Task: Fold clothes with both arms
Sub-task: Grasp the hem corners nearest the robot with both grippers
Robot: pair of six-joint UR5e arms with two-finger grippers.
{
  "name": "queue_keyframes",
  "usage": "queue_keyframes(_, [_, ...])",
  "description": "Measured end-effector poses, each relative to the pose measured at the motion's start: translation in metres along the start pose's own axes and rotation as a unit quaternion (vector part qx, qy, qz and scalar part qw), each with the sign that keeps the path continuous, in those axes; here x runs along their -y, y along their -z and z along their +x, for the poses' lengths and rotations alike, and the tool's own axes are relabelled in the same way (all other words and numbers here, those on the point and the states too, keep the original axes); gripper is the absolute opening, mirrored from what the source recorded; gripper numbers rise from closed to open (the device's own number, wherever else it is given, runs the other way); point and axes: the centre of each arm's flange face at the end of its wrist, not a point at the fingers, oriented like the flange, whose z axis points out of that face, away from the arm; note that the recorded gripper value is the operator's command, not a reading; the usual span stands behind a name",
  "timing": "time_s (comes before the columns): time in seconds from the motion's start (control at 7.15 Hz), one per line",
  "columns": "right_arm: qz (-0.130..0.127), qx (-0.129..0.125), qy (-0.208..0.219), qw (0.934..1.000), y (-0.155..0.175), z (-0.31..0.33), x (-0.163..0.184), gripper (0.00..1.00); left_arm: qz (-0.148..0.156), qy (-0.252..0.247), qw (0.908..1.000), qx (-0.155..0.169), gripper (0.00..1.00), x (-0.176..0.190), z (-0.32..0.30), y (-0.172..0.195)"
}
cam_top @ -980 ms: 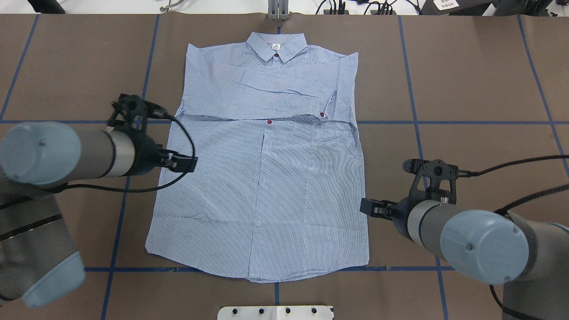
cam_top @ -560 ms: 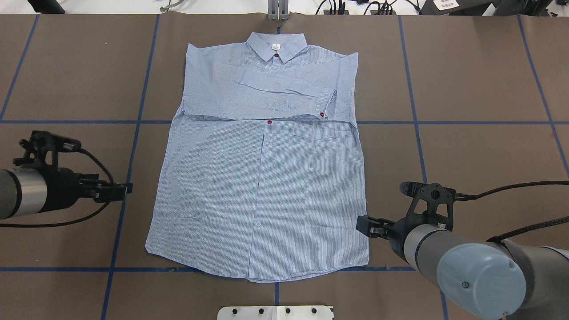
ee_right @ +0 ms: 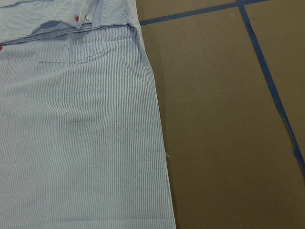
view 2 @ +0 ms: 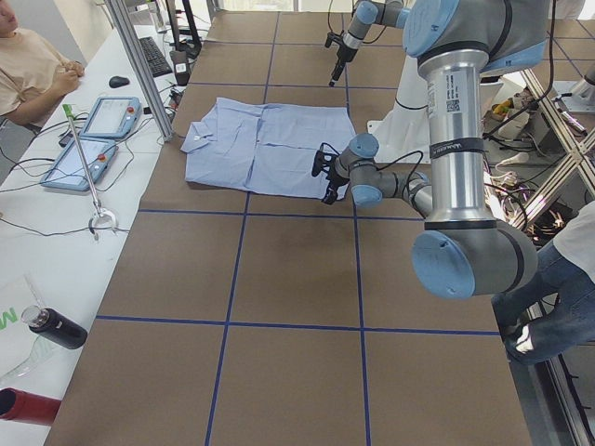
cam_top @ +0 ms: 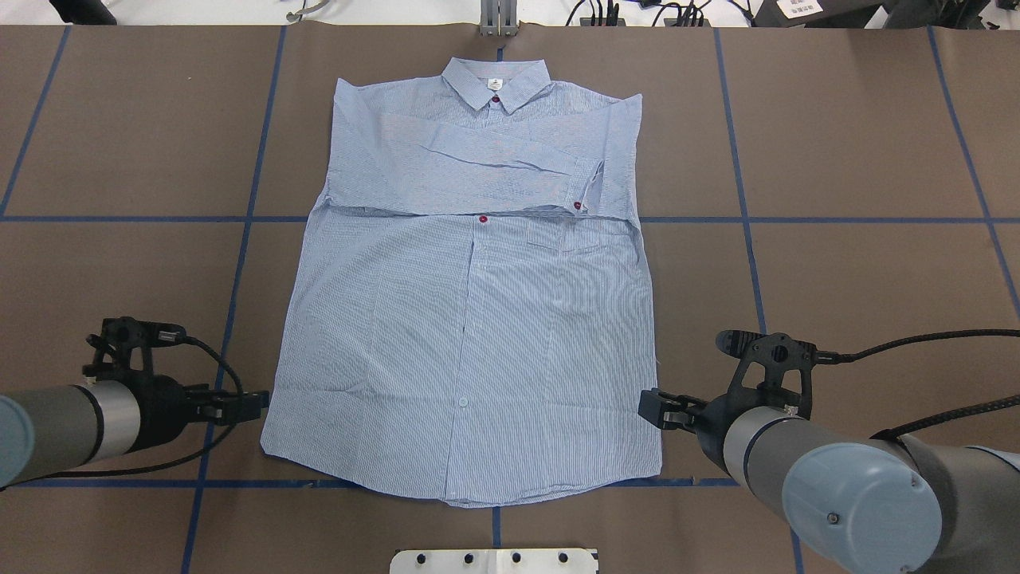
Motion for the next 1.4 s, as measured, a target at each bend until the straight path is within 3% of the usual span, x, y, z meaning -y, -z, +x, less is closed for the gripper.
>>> queue_keyframes(0.14, [0.000, 0.000, 0.000, 1.0000, 0.000, 0.000, 0.000, 1.00, -0.004, 0.006, 0.9999, 0.010, 0.56, -0.005, 0.017, -0.014])
queue_keyframes(0.28, [0.000, 0.000, 0.000, 1.0000, 0.000, 0.000, 0.000, 1.00, -0.008, 0.007, 0.9998, 0.018, 0.49, -0.010, 0.024, -0.025])
queue_keyframes(1.4, [0.002, -0.002, 0.004, 1.0000, -0.003, 0.000, -0.004, 1.00, -0.026, -0.002, 0.9990, 0.037, 0.44, -0.027, 0.023, -0.035])
